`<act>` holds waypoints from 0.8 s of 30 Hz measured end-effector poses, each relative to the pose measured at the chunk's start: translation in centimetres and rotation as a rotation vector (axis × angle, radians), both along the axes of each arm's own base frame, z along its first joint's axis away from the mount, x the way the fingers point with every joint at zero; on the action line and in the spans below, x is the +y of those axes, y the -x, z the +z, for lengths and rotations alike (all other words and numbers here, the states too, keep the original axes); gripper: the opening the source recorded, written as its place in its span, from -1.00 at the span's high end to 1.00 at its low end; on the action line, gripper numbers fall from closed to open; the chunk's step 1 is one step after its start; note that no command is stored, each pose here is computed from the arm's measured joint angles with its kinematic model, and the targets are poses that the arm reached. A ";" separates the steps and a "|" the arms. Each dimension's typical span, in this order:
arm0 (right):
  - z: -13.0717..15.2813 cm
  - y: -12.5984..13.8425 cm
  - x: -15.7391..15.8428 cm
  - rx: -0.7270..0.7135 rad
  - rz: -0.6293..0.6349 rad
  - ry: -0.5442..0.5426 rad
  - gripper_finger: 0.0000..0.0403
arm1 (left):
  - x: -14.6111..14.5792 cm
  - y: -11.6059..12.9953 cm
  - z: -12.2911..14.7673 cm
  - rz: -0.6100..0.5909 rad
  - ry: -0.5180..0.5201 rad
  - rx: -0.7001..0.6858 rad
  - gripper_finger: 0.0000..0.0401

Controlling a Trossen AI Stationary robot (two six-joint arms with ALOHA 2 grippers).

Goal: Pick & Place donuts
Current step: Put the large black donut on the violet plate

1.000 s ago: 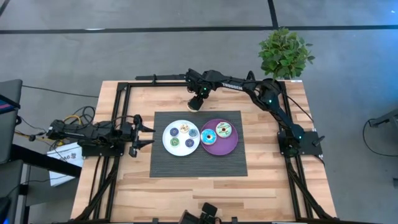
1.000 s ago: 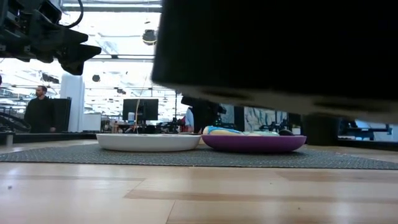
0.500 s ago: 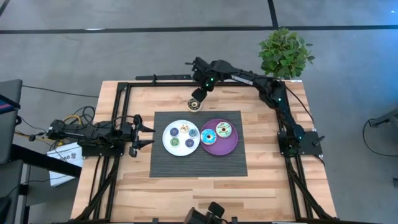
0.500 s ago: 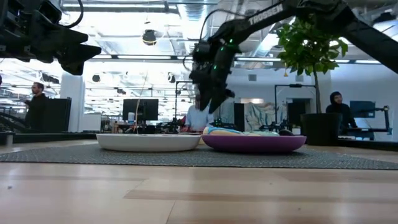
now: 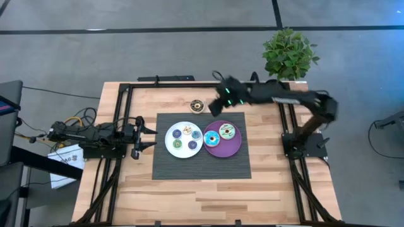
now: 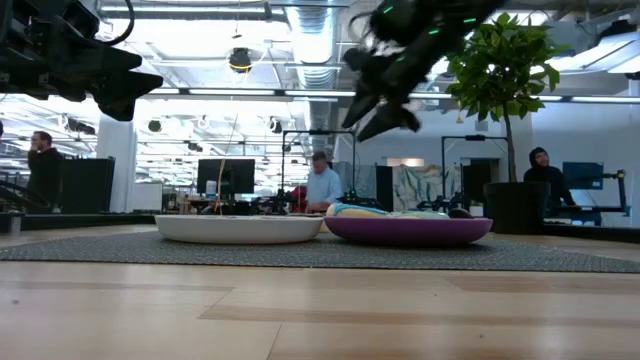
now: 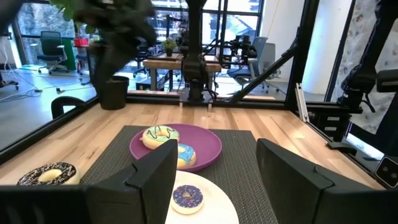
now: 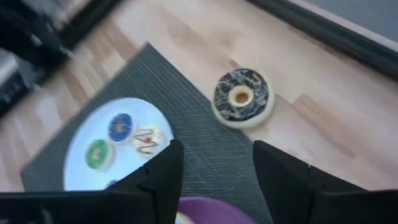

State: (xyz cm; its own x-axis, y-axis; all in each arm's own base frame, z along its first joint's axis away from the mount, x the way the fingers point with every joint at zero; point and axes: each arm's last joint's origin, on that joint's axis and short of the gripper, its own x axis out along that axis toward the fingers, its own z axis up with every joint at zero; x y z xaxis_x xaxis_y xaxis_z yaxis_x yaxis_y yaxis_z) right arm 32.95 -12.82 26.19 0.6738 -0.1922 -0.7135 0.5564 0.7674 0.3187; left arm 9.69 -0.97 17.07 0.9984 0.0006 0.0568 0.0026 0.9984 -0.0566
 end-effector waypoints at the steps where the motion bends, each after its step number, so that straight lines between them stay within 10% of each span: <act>1: -0.3 0.9 1.1 -0.035 -0.032 0.018 0.11 | 0.0 0.0 0.0 0.000 0.000 0.000 -0.06; 10: -2.3 4.2 6.0 -0.246 -0.232 -0.012 0.24 | 0.0 0.0 0.0 0.000 0.000 0.000 -0.06; 24: -6.4 0.3 3.3 -0.424 -0.363 -0.144 -0.17 | 0.0 0.0 0.0 0.000 0.000 0.000 -0.06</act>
